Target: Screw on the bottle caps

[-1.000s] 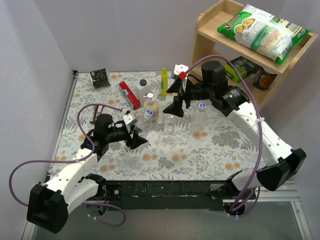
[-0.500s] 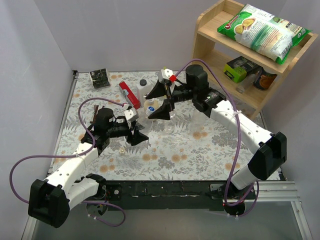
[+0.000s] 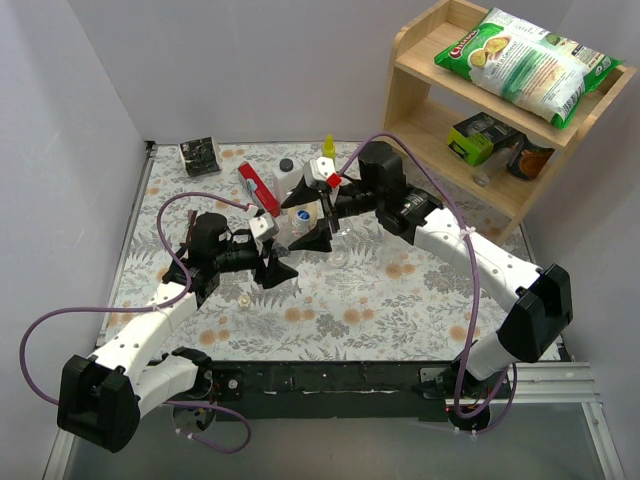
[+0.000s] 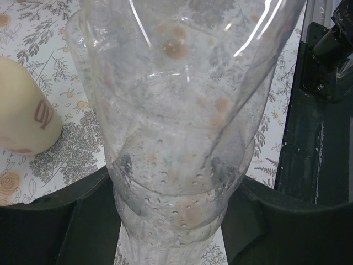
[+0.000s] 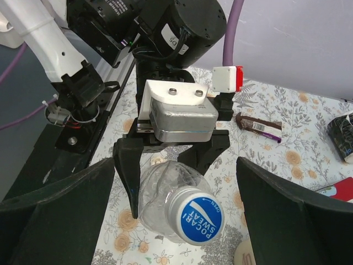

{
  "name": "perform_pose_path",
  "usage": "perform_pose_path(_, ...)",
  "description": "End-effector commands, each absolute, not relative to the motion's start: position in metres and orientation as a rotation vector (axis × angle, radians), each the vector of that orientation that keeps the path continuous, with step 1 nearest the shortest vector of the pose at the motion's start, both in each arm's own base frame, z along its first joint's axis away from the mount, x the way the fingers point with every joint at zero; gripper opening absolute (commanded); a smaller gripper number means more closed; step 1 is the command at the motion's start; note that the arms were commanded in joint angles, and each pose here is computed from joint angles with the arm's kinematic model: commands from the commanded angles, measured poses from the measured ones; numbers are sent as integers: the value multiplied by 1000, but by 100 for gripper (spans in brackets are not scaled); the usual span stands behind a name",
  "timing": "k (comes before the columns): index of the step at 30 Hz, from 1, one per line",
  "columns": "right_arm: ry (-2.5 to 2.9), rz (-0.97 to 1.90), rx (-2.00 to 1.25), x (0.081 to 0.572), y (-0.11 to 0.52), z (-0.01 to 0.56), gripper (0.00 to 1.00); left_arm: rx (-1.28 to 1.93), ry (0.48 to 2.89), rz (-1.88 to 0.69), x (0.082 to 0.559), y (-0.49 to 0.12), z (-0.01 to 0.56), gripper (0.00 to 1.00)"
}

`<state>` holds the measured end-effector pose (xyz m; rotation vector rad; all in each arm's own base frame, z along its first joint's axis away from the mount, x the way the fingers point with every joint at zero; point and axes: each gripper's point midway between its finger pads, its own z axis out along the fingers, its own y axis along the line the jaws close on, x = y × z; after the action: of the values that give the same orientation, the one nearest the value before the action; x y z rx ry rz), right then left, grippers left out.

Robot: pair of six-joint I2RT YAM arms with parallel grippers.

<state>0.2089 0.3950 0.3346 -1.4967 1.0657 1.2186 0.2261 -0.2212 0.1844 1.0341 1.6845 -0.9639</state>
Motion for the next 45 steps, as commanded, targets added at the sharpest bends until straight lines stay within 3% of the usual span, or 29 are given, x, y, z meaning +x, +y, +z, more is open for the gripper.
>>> perform_pose_path(1,994,1150,-1513,201,390,350,96,1034,1608,-945,235,-224,208,0)
perform_pose_path(45,1224,885,-1634,203,369,300,96,847,1629,-942,252,-213,218,0)
